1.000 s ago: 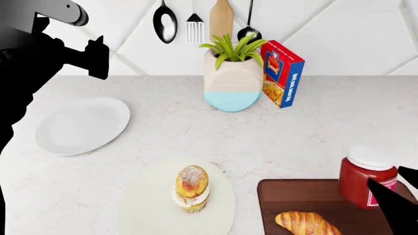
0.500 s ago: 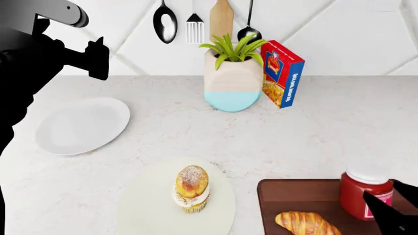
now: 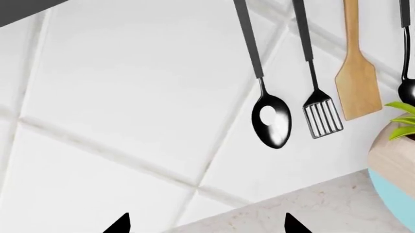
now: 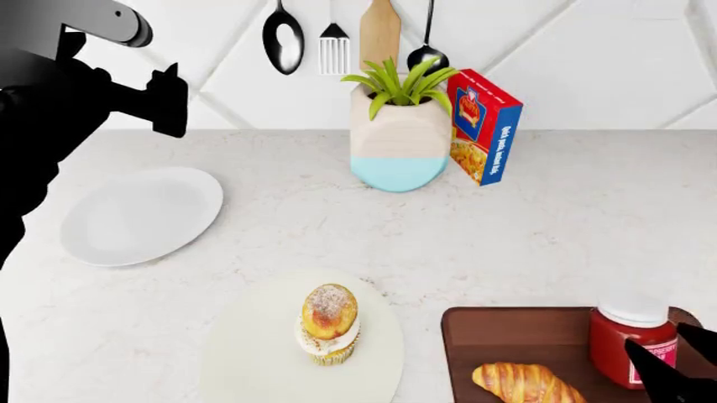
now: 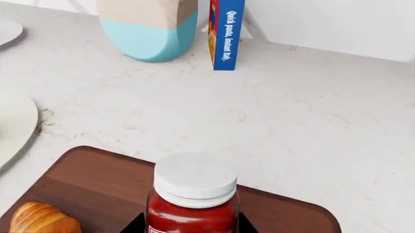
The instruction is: From the different types of pastries on the counter, select a croissant and place it on the cutting board. Then retrieve a jar of jam from the cabinet and place it alongside the croissant on the cutting board.
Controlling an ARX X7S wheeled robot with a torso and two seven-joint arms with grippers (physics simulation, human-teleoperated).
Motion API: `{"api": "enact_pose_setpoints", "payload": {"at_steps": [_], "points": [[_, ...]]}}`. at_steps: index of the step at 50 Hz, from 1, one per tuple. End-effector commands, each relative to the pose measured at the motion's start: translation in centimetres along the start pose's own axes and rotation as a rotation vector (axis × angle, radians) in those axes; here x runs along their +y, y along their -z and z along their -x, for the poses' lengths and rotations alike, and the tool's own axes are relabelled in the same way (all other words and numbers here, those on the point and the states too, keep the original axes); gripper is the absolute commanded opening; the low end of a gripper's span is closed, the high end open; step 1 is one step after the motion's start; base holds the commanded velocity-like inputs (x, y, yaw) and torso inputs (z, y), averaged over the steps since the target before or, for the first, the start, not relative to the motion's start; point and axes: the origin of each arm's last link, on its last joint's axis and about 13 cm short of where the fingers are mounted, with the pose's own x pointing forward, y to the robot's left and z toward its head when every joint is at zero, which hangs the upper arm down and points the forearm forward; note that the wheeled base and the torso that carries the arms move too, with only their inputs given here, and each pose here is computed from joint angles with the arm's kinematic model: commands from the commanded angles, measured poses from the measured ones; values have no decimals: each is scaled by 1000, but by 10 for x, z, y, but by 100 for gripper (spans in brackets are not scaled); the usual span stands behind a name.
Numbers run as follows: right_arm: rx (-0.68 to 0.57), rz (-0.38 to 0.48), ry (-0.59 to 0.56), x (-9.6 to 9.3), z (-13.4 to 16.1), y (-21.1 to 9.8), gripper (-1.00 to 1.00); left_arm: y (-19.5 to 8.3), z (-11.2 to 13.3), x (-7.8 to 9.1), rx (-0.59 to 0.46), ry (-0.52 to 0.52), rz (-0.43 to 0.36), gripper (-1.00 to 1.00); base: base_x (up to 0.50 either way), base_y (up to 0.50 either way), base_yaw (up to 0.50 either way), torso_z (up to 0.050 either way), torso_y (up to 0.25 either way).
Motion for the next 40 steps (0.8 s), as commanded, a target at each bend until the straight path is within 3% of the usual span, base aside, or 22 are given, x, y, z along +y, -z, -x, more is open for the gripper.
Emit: {"api": "enact_pose_setpoints", "payload": {"at_steps": [1, 13, 14, 40], "points": [[23, 14, 22, -1, -1, 5, -100, 0, 0, 0, -1, -1, 1, 100, 0, 0, 0, 0, 0], [34, 20, 27, -2, 3, 7, -100, -1, 0, 1, -4, -4, 1, 100, 1, 0, 0, 0, 0], [34, 21, 28, -2, 3, 8, 100, -1, 1, 1, -4, -4, 1, 100, 0, 0, 0, 0, 0], [-25, 35, 13, 0, 21, -15, 100, -3, 1, 2, -8, -7, 3, 100, 0, 0, 0, 0, 0]]}}
